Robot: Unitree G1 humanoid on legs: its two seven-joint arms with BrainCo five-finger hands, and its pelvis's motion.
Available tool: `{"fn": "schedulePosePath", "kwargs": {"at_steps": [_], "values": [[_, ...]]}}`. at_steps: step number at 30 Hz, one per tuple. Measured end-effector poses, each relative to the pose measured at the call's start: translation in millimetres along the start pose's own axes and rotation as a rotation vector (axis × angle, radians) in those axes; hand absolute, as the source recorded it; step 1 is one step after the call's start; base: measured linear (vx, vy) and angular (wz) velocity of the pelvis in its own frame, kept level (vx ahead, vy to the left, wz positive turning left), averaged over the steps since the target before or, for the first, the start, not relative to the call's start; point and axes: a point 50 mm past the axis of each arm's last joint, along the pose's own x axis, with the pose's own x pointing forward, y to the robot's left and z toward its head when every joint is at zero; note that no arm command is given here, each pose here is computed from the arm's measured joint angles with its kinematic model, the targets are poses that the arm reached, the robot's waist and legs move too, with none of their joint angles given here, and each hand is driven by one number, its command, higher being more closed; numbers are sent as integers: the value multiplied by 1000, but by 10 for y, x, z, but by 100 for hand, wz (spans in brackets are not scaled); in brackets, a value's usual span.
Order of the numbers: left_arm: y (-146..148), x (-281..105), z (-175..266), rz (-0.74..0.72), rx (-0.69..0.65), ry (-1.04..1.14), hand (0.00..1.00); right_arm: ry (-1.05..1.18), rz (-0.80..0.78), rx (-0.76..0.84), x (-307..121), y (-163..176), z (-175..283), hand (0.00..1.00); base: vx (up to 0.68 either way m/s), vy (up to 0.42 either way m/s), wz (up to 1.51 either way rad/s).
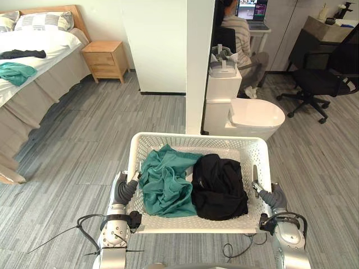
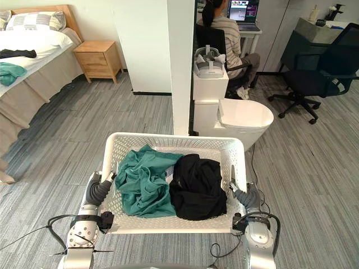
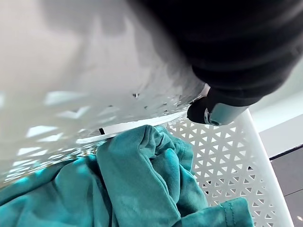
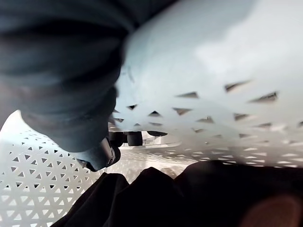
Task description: Pick up the laundry basket with both hands and put the clothes into the washing machine.
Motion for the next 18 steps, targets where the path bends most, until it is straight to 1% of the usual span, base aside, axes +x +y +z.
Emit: {"fn": "schedulePosePath", "kwargs": {"at_steps": [18], "values": [[-25,-32,-19,-10,-3,12,100,21,-26,-6,-42,-15,-53,100,-1,5,-3]]}}
